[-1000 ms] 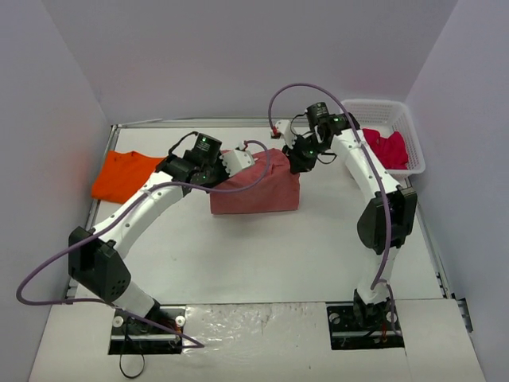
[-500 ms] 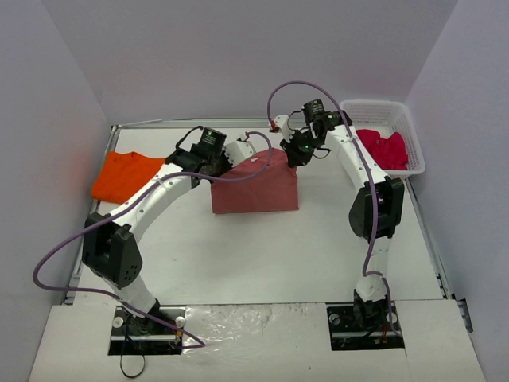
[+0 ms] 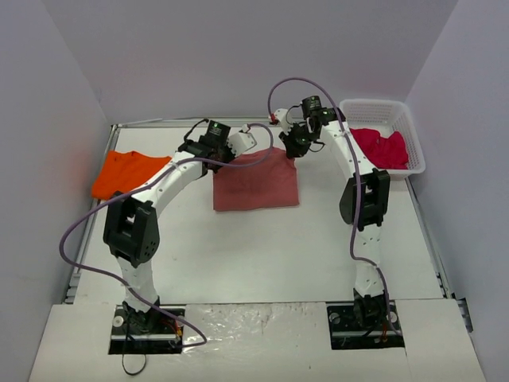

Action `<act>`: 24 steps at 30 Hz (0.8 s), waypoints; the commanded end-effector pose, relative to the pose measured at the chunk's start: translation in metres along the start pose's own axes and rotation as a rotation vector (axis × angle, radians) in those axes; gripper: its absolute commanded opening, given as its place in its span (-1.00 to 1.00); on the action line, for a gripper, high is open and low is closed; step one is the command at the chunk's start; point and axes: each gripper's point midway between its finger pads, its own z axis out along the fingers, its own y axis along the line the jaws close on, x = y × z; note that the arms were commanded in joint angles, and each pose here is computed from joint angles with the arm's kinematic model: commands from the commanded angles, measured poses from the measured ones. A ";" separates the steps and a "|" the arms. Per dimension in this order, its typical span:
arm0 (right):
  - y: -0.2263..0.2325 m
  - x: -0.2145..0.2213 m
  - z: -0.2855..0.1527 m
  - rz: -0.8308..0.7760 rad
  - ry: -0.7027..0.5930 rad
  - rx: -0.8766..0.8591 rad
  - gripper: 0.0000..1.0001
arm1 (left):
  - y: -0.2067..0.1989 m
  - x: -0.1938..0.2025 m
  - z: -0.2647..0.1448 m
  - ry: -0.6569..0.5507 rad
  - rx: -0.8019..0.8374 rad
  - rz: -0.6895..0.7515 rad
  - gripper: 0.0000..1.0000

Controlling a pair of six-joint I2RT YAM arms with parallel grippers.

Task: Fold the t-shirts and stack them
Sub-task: Fold the long partially folded tshirt into a neat square

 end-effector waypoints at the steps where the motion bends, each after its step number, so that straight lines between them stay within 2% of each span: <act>1: -0.017 -0.006 -0.003 0.017 -0.026 0.038 -1.00 | 0.033 -0.024 -0.009 -0.066 -0.084 -0.009 -0.95; 24: -0.054 -0.002 0.059 0.059 -0.079 0.080 -1.00 | 0.039 -0.001 0.059 0.024 -0.085 -0.022 -0.95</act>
